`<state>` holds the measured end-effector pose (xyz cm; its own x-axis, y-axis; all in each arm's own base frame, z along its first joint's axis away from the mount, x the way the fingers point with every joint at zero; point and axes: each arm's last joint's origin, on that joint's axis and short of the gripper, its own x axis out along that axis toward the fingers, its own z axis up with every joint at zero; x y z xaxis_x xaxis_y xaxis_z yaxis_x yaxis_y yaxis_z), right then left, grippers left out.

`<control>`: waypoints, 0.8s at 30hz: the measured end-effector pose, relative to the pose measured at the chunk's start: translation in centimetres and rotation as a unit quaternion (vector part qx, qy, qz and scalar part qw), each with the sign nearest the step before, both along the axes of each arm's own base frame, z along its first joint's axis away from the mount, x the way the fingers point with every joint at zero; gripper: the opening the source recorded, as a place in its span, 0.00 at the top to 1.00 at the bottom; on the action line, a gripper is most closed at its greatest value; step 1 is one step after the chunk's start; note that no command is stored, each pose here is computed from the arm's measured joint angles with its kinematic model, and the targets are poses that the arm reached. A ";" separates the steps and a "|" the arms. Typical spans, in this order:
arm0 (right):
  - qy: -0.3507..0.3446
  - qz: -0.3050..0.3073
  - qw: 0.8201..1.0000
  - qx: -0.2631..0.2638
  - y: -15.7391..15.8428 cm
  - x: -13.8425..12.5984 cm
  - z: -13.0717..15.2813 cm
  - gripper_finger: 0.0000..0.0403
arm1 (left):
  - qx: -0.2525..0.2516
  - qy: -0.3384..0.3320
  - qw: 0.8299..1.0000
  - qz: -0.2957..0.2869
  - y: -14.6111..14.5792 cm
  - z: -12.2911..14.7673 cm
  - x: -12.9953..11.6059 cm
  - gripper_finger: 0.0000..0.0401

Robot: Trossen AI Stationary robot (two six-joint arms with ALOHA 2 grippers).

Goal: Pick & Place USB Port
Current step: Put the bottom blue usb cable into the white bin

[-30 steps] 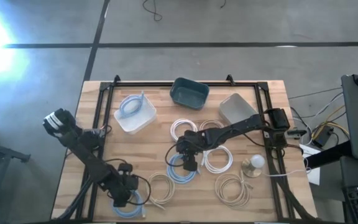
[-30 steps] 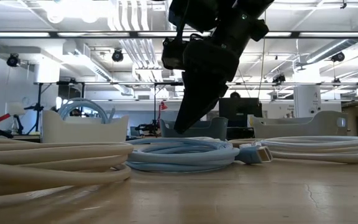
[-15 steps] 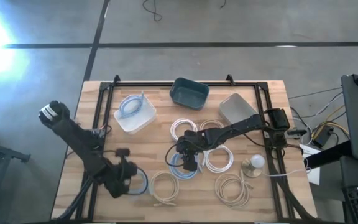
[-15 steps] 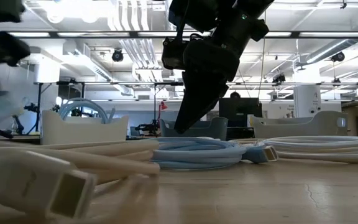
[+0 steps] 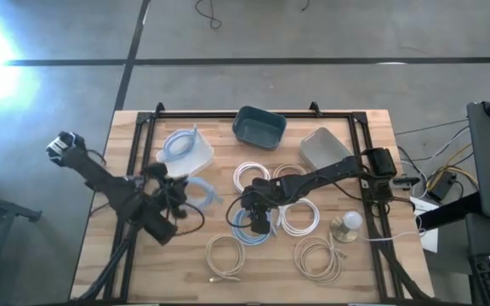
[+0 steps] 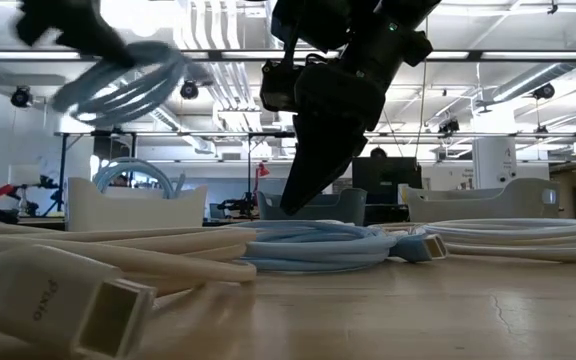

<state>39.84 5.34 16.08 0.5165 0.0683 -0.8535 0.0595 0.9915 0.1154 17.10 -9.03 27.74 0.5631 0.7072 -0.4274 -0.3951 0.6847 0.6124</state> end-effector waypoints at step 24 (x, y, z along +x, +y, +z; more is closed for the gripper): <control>0.001 0.000 1.000 0.000 0.0 0.0 0.0 0.54 | 0.052 -0.093 0.937 0.332 11.4 -7.0 0.5 0.89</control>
